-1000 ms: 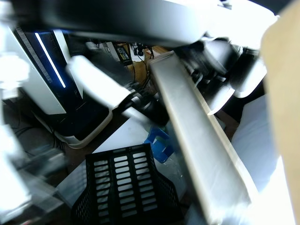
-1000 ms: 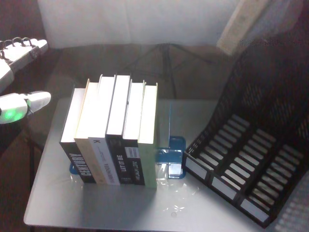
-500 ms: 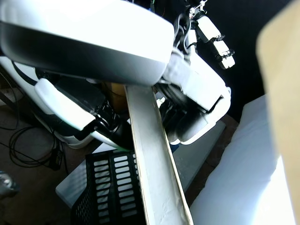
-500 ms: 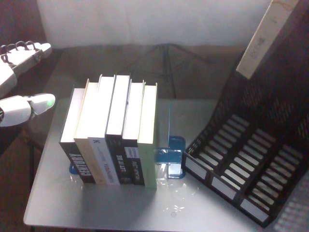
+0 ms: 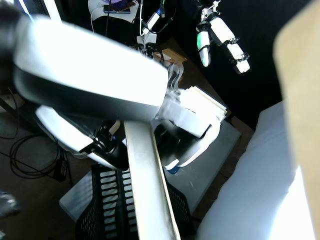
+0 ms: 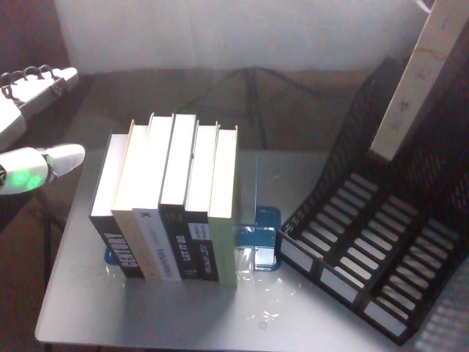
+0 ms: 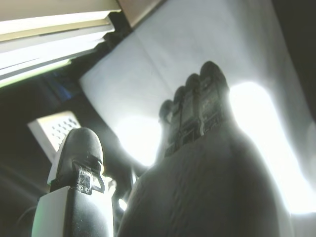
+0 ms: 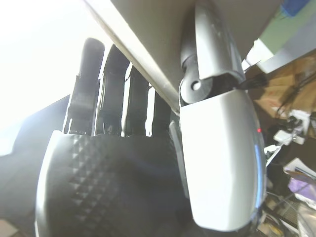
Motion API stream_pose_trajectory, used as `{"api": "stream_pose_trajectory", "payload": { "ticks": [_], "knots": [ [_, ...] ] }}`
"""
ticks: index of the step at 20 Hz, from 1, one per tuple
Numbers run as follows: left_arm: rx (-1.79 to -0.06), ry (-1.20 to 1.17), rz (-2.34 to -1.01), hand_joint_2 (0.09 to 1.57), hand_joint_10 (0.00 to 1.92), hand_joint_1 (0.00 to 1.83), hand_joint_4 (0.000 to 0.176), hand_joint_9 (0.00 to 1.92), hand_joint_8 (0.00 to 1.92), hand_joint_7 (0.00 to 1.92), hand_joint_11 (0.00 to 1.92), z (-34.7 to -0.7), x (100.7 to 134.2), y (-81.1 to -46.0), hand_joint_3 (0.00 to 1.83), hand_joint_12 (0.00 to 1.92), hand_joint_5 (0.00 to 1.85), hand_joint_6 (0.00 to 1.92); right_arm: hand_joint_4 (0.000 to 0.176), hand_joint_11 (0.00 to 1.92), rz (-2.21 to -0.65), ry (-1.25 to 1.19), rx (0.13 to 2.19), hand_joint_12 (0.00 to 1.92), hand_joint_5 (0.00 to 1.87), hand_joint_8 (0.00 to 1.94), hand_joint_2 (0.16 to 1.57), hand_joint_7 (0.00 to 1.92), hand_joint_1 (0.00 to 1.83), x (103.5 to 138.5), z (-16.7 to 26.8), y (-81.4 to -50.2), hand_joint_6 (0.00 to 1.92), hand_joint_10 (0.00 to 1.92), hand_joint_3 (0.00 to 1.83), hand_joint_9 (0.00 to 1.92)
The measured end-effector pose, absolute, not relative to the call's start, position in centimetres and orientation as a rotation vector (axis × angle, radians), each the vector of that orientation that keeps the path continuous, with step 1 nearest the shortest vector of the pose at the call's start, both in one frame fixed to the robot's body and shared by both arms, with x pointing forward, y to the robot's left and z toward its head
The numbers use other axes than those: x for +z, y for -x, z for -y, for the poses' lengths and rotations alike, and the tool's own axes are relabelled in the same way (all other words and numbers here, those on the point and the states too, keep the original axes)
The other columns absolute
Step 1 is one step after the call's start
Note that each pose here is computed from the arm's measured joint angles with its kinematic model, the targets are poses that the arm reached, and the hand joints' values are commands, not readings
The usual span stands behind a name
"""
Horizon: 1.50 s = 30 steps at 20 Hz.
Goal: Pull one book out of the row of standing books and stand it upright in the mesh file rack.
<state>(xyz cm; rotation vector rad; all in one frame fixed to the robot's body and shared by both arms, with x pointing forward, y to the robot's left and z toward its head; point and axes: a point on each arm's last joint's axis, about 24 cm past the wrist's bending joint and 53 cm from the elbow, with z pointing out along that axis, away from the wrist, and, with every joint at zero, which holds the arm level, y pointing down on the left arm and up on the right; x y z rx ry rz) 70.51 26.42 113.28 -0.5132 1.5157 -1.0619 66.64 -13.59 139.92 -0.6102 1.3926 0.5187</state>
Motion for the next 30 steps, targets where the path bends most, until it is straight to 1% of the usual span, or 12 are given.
{"api": "stream_pose_trajectory", "payload": {
  "ticks": [2,6,10,13,14,16,18,20,24,27,29,30],
  "knots": [
    [-1.058,0.514,-1.517,1.34,0.0,0.46,0.03,0.0,0.0,0.0,0.0,-26.6,113.1,-70.4,0.0,0.0,0.03,0.01,0.0,0.3,-1.405,0.618,0.516,1.87,0.82,1.22,1.2,0.84,1.35,139.4,13.2,-67.0,1.28,1.49,0.01,0.68],
    [-1.061,0.523,-1.518,1.34,0.0,0.43,0.04,0.0,0.0,0.0,0.0,-26.5,112.9,-70.4,0.0,0.0,0.01,0.0,0.0,0.58,-1.433,0.633,0.511,1.78,0.76,1.22,1.2,0.84,1.35,138.1,12.6,-67.4,1.28,1.49,0.0,0.76],
    [-1.062,0.53,-1.512,1.34,0.0,0.46,0.023,0.0,0.0,0.0,0.0,-26.7,112.8,-70.2,0.0,0.0,0.02,0.0,0.0,0.69,-1.476,0.664,0.506,1.7,0.82,1.2,1.17,0.88,1.37,135.8,11.1,-68.2,1.12,1.43,0.0,0.83],
    [-1.064,0.537,-1.508,1.34,0.0,0.45,0.019,0.0,0.0,0.0,0.0,-26.8,112.8,-70.2,0.0,0.0,0.02,0.0,0.0,0.63,-1.461,0.669,0.53,1.73,0.8,1.16,1.16,0.87,1.46,136.2,9.9,-68.0,1.15,1.34,0.01,0.84],
    [-1.064,0.537,-1.507,1.34,0.0,0.48,0.012,0.0,0.0,0.0,0.0,-26.8,112.8,-70.2,0.0,0.0,0.02,0.0,0.0,0.65,-1.445,0.67,0.533,1.83,0.76,1.36,1.2,0.8,1.36,136.6,9.5,-68.1,1.13,1.58,0.01,0.74],
    [-1.066,0.536,-1.502,1.34,0.0,0.5,0.002,0.0,0.0,0.0,0.0,-26.8,112.9,-70.2,0.0,0.0,0.03,0.01,0.0,0.66,-1.438,0.673,0.539,1.83,0.78,1.24,1.19,0.84,1.36,136.6,8.9,-68.2,1.17,1.53,0.0,0.79],
    [-1.065,0.541,-1.5,1.34,0.0,0.49,0.009,0.0,0.0,0.0,0.0,-26.9,112.9,-70.2,0.0,0.0,0.02,0.0,0.0,0.63,-1.451,0.686,0.53,1.81,0.83,1.19,1.17,0.87,1.36,135.7,8.6,-68.4,1.12,1.47,0.0,0.81],
    [-1.067,0.537,-1.497,1.34,0.0,0.5,0.0,0.0,0.0,0.0,0.0,-27.0,112.9,-70.1,0.0,0.0,0.03,0.01,0.0,0.7,-1.473,0.691,0.529,1.81,0.81,1.28,1.18,0.85,1.36,134.7,8.4,-68.7,1.06,1.52,0.0,0.79],
    [-1.065,0.555,-1.499,1.34,0.0,0.5,0.0,0.0,0.0,0.0,0.0,-27.3,112.5,-69.9,0.0,0.0,0.04,0.01,0.0,0.61,-1.498,0.674,0.548,1.75,0.82,1.13,1.17,0.84,1.48,133.3,8.3,-69.0,1.19,1.28,0.0,0.84],
    [-1.063,0.559,-1.497,1.34,0.0,0.46,0.0,0.0,0.0,0.0,0.0,-27.4,112.4,-69.7,0.0,0.0,0.02,0.0,0.0,0.56,-1.519,0.662,0.565,1.67,0.8,1.16,1.18,0.83,1.36,132.3,8.0,-69.3,1.28,1.42,0.0,0.79],
    [-1.064,0.562,-1.5,1.35,0.0,0.48,0.006,0.0,0.0,0.0,0.0,-27.4,112.2,-69.6,0.0,0.0,0.03,0.0,0.0,0.64,-1.531,0.659,0.575,1.68,0.81,1.19,1.18,0.85,1.36,131.6,7.6,-69.5,1.19,1.42,0.0,0.82],
    [-1.063,0.559,-1.498,1.35,0.0,0.49,0.015,0.0,0.0,0.0,0.0,-27.5,112.2,-69.5,0.0,0.0,0.02,0.0,0.0,0.46,-1.54,0.664,0.577,1.77,0.81,1.24,1.19,0.82,1.35,131.1,7.2,-69.7,1.21,1.46,0.0,0.77]
  ]
}}
